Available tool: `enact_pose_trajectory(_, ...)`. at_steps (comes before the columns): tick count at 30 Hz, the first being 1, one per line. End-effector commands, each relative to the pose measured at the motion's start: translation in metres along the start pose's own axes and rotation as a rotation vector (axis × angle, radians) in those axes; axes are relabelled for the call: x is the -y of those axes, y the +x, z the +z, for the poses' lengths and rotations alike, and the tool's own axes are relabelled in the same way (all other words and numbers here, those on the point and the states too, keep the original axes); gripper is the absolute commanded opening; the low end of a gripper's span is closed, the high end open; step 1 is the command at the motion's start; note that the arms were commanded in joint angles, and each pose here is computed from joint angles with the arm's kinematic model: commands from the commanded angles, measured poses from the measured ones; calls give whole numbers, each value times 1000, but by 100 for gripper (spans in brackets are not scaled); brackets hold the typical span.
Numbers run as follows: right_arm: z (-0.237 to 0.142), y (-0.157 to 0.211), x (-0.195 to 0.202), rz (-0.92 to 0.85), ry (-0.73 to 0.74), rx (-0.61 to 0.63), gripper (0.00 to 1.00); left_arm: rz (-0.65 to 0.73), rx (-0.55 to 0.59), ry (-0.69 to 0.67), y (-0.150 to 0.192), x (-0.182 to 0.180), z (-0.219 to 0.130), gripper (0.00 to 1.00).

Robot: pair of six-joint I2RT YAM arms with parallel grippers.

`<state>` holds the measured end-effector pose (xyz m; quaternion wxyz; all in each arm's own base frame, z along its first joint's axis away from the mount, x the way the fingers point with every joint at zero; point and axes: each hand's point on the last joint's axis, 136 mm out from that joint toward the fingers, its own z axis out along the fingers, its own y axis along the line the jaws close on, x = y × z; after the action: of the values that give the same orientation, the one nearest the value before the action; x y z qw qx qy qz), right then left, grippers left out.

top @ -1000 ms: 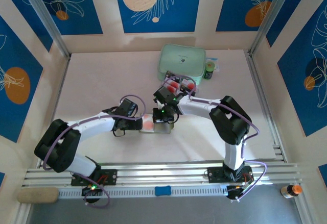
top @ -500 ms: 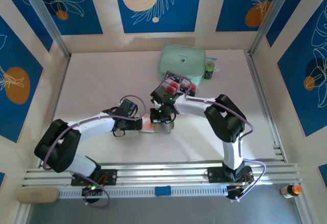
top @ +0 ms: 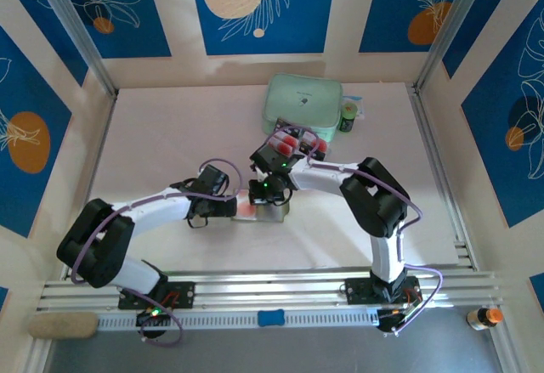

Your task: Put the credit cards into the card holder

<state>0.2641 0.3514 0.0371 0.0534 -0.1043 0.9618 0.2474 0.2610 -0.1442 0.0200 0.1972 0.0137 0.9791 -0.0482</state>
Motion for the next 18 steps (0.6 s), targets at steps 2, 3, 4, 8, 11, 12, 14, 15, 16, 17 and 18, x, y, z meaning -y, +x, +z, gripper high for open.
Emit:
enact_pose_trajectory(2,-19,2,4,-14,33,29,0,-9,-23,5,9,-4,3,93)
enact_pose_trajectory(3,-19,3,6,-12,38,23,0,-9,-21,6,8,-4,2,93)
enact_pose_trajectory(4,-17,4,8,-9,42,19,0,-8,-22,6,8,-4,2,93)
enact_pose_trajectory(8,-11,8,13,-1,54,3,0,-8,-23,5,9,-4,3,93)
enact_pose_trajectory(11,-8,10,16,6,63,-2,0,-7,-22,6,8,-3,3,93)
enact_pose_trajectory(12,-7,10,17,7,64,-4,0,-6,-25,4,9,-4,3,93)
enact_pose_trajectory(14,-5,11,18,9,66,-8,0,-7,-22,6,9,-4,3,93)
enact_pose_trajectory(15,-3,11,18,10,65,-11,0,-7,-23,5,9,-4,2,93)
enact_pose_trajectory(16,-2,11,18,11,64,-14,0,-7,-24,4,9,-4,3,93)
enact_pose_trajectory(17,-1,12,18,10,64,-18,0,-7,-25,4,9,-4,3,93)
enact_pose_trajectory(18,0,12,17,10,62,-19,0,-6,-24,4,9,-4,3,93)
